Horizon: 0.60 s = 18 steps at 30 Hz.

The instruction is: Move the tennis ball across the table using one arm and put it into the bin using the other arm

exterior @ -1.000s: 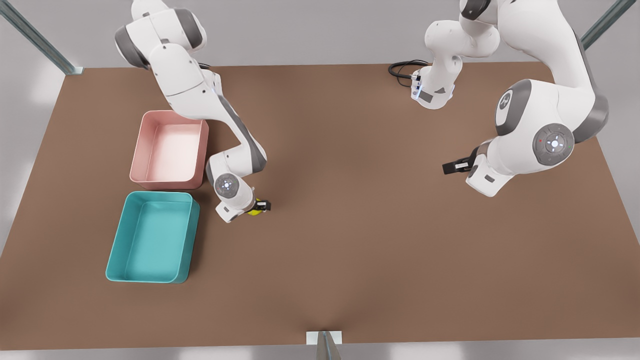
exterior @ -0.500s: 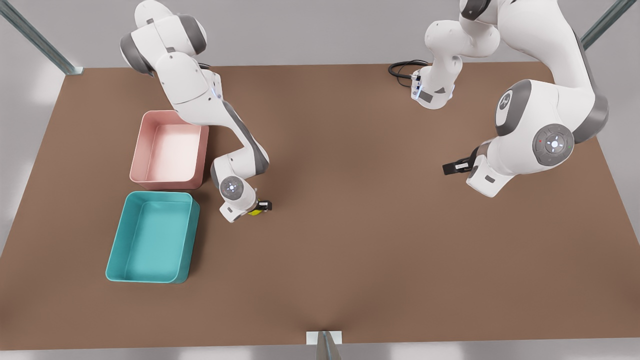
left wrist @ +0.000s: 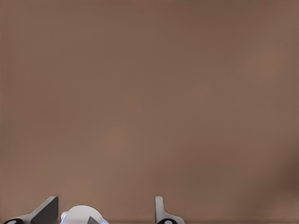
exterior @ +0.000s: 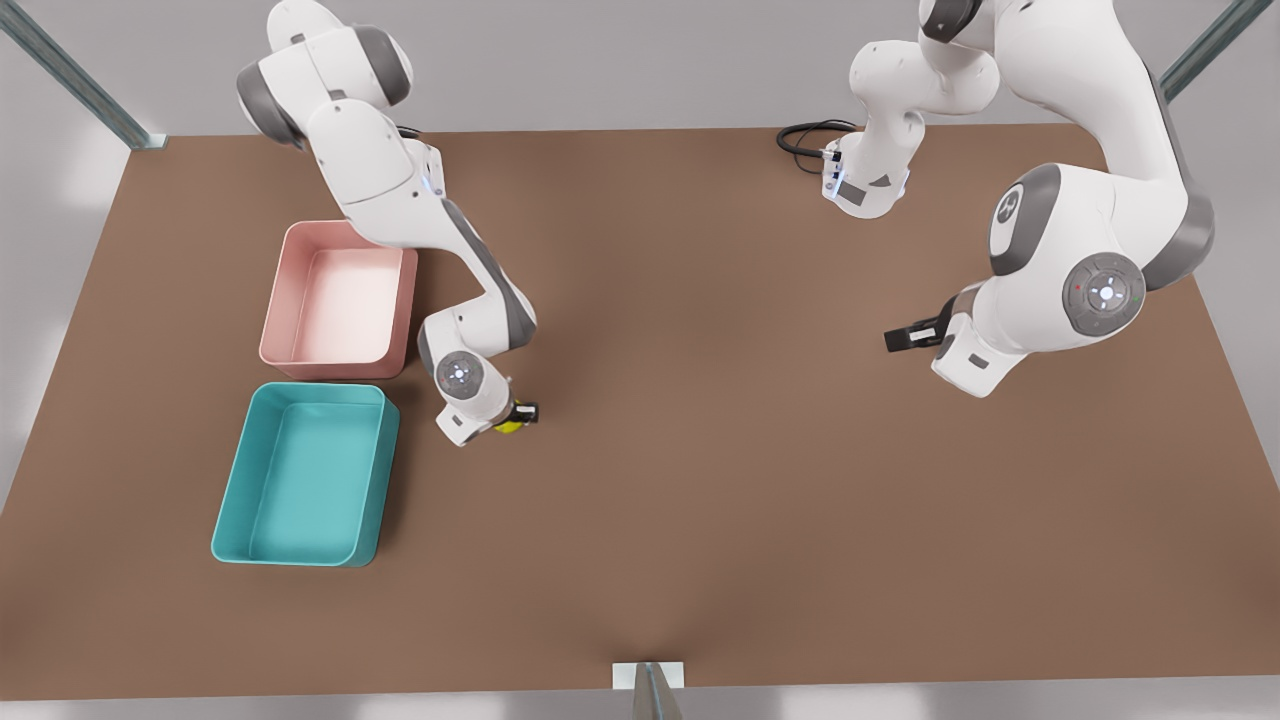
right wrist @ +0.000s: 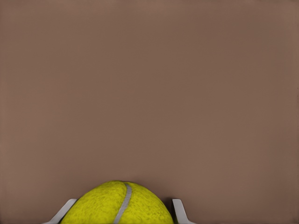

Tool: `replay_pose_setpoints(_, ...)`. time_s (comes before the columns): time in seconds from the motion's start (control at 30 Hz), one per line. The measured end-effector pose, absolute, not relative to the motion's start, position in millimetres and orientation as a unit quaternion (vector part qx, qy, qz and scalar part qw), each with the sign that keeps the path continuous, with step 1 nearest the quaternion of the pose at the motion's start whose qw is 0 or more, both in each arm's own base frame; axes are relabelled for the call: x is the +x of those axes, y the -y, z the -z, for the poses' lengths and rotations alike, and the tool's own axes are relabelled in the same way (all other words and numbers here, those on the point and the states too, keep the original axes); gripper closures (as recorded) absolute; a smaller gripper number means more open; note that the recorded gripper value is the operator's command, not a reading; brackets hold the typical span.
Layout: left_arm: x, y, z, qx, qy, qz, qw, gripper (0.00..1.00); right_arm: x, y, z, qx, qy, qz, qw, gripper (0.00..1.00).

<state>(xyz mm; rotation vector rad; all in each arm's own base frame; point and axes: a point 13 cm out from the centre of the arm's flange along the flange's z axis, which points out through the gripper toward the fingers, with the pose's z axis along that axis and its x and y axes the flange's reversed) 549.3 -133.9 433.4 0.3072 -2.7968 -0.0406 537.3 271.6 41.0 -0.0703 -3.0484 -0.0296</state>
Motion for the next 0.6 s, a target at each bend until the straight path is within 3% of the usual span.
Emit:
replay_pose_setpoints(0.2,549.2,134.2,-433.3,0.108,0.981,0.014,0.163,0.00,588.6,-245.5,-99.3,-0.024,0.999,0.024,0.008,0.24)
replay_pose_setpoints(0.43,549.0,135.1,-433.3,0.108,0.981,0.014,0.163,0.00,675.5,-89.6,-195.7,-0.043,0.999,0.026,-0.001,0.24)
replay_pose_setpoints(0.6,553.7,117.8,-442.3,0.121,0.980,0.008,0.158,0.00,660.2,10.4,-189.3,-0.003,0.998,-0.001,0.060,0.24)
